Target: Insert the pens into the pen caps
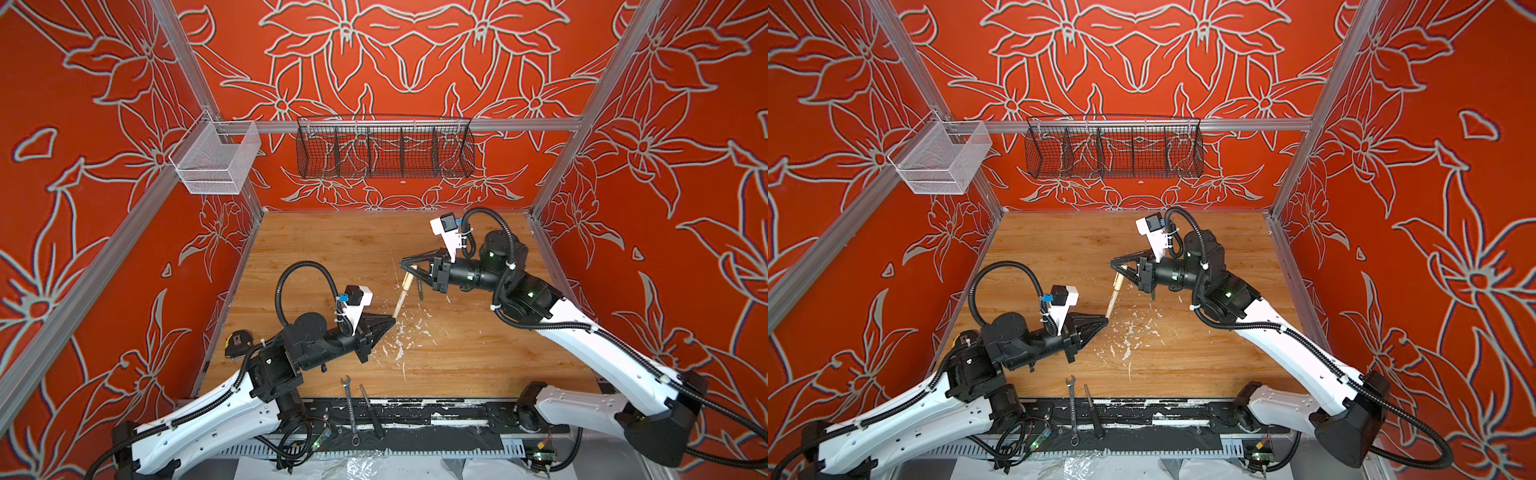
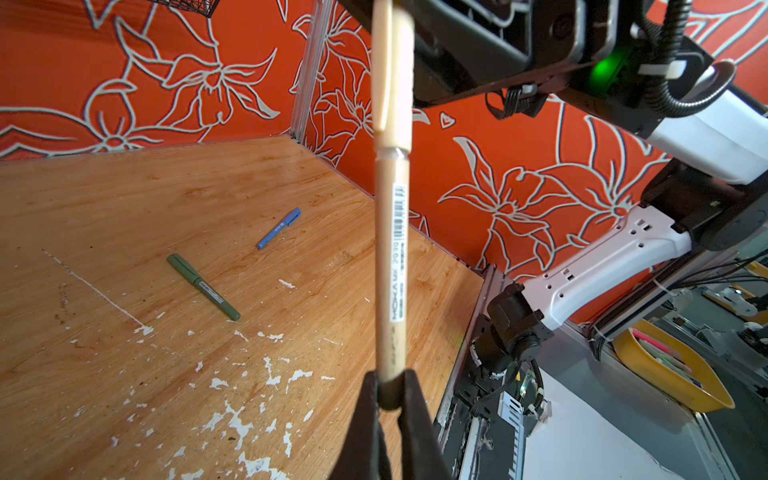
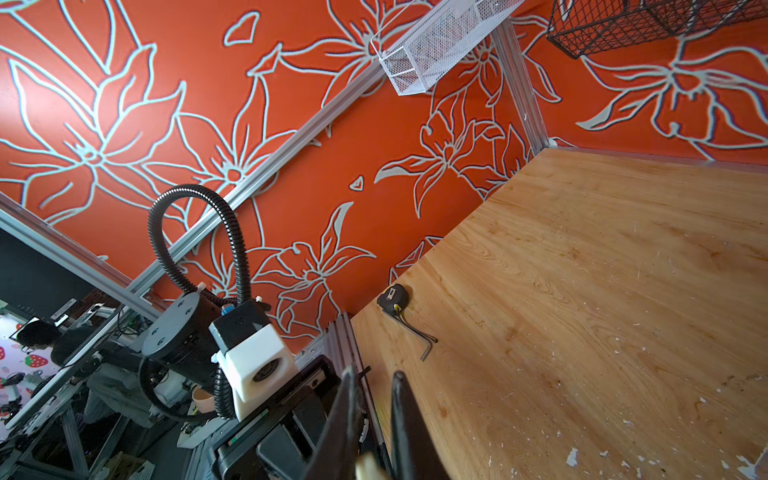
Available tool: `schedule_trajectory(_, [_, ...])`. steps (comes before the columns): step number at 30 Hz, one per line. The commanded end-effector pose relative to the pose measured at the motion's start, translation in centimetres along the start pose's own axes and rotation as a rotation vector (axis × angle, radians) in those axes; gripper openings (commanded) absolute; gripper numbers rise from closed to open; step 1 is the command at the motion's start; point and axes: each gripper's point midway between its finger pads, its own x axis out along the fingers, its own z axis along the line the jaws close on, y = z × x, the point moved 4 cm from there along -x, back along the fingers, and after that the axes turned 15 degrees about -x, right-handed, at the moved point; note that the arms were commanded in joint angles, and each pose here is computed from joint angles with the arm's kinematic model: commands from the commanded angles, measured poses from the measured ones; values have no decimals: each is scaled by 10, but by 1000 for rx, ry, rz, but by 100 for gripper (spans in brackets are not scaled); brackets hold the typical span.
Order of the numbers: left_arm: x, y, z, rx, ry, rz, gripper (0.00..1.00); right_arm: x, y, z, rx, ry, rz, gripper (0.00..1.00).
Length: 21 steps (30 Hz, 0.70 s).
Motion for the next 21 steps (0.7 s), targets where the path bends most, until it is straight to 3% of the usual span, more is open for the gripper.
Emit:
schedule_trajectory(1, [-11,-45,-26,35,63,-170,0,-1,21,-10,51,47,35,0])
schedule_trajectory(21, [-2,-94,-39,110,28,-313,0,2,85,-26,245,82,49,0])
